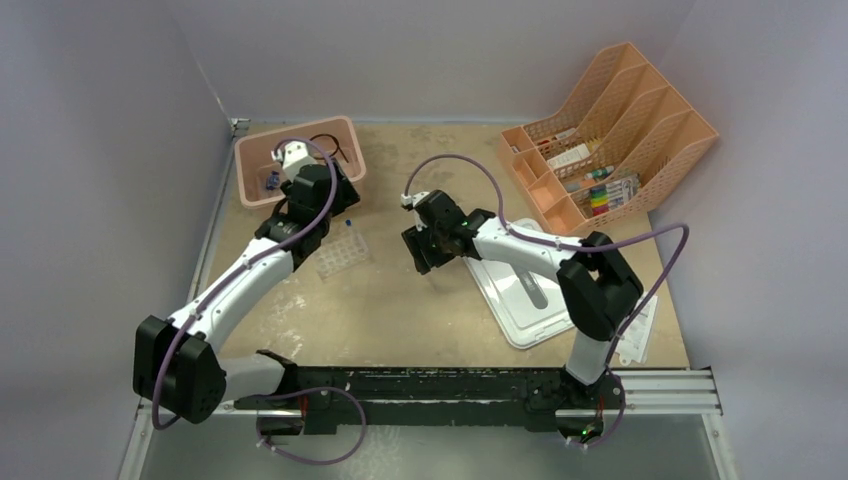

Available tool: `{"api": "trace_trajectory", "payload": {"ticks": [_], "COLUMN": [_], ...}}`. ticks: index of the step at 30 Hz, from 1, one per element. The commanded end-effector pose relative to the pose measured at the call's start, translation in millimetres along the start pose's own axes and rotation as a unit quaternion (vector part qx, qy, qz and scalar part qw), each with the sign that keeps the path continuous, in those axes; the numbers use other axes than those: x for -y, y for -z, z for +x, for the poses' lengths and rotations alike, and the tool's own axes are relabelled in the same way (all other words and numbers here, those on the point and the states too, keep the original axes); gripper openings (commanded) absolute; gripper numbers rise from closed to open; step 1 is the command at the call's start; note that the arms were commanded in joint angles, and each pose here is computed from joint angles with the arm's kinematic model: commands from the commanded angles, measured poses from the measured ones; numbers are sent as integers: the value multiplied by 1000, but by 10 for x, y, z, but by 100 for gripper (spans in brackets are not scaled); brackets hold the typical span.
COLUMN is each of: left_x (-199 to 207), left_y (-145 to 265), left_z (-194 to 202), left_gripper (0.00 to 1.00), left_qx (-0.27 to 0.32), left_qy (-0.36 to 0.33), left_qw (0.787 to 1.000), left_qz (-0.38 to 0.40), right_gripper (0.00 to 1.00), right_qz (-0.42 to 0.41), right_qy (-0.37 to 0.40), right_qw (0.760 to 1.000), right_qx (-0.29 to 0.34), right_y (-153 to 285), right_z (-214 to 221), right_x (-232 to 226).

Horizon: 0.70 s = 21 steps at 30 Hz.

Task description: Organize the chemistry lab equipment

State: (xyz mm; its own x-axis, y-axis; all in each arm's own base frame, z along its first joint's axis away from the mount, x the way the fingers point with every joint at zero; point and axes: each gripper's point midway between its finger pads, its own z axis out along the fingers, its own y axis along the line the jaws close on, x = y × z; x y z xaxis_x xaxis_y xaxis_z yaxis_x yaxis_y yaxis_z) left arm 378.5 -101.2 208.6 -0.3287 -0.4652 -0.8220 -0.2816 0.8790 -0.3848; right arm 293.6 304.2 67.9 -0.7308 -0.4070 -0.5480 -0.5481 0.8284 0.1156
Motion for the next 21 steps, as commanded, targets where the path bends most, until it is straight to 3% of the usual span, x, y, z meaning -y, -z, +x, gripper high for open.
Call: {"api": "trace_trajectory", "payload": {"ticks": [1,10,17,21], "left_x": [108,32,74,83], "left_y": [144,210,209,206], "left_z": [-315,-350,-229,-143], "left_gripper": [70,67,63,62], "left_qx": [29,41,18,7], "left_qy": [28,50,75,99], "left_qw": [999,998,997,995], "left_qz": [17,10,22,28], "right_gripper": [61,52,39,38], "right_qz": [25,16,26,38], "right_qy": [35,28,28,24], "right_qw": [999,998,997,996], "right_qx": [-25,-58,-72,-78], "right_y": [56,-154,-292,-348], "right_z": [49,207,257,290], "right_x": [8,-86,-63,-25]}}
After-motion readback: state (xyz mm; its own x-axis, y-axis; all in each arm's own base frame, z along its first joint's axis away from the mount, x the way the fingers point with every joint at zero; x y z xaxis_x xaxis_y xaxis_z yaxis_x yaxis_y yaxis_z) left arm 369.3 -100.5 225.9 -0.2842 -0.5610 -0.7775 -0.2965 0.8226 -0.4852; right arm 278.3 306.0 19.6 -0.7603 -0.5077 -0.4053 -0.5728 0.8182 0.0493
